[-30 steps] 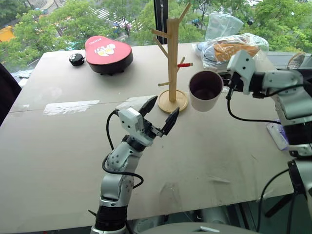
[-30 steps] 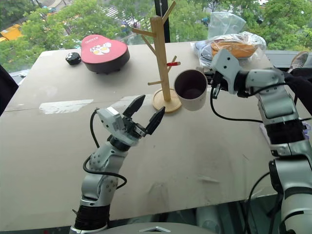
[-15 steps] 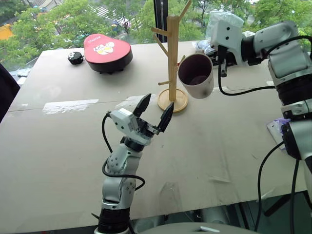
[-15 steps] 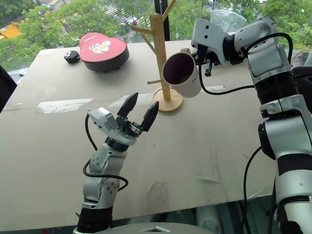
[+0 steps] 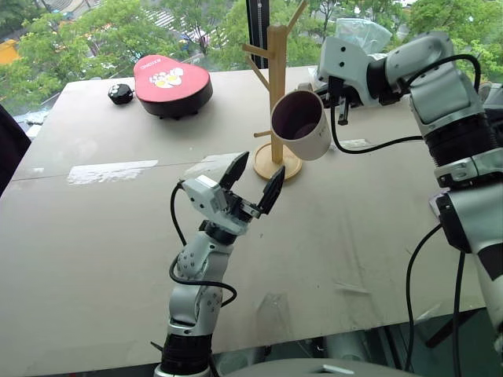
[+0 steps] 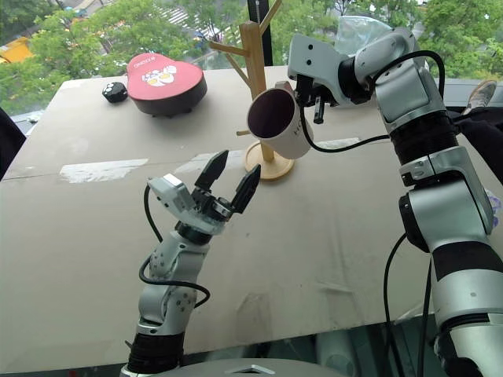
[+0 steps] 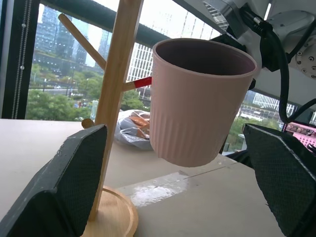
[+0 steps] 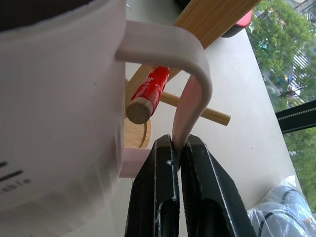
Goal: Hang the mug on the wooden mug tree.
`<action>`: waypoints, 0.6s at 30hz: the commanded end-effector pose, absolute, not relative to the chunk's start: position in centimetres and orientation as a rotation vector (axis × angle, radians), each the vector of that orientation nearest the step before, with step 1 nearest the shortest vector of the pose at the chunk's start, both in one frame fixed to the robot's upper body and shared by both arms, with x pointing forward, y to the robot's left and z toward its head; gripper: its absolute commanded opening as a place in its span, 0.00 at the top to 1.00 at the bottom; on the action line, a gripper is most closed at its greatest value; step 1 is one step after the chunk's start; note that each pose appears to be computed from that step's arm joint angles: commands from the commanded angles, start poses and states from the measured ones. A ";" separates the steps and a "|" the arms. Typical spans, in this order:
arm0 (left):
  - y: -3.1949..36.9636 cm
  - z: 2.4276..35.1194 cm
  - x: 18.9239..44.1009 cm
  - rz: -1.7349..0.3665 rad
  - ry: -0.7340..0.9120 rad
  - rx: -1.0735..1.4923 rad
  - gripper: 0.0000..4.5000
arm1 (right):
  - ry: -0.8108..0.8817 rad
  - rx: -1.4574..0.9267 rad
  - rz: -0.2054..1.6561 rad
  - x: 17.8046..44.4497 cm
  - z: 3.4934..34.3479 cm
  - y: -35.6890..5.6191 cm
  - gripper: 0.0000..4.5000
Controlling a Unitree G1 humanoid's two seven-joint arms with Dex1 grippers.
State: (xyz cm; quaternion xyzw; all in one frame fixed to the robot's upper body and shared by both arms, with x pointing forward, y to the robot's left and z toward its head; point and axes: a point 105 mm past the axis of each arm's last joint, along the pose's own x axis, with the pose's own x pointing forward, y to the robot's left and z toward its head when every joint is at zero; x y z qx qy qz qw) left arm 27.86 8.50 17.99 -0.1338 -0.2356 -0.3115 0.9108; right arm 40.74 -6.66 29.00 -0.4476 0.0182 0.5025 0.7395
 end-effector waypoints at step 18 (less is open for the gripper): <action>8.4 18.0 26.9 -0.673 -0.475 -0.185 0.00 | 0.003 -0.730 1.052 39.6 29.7 -11.4 0.01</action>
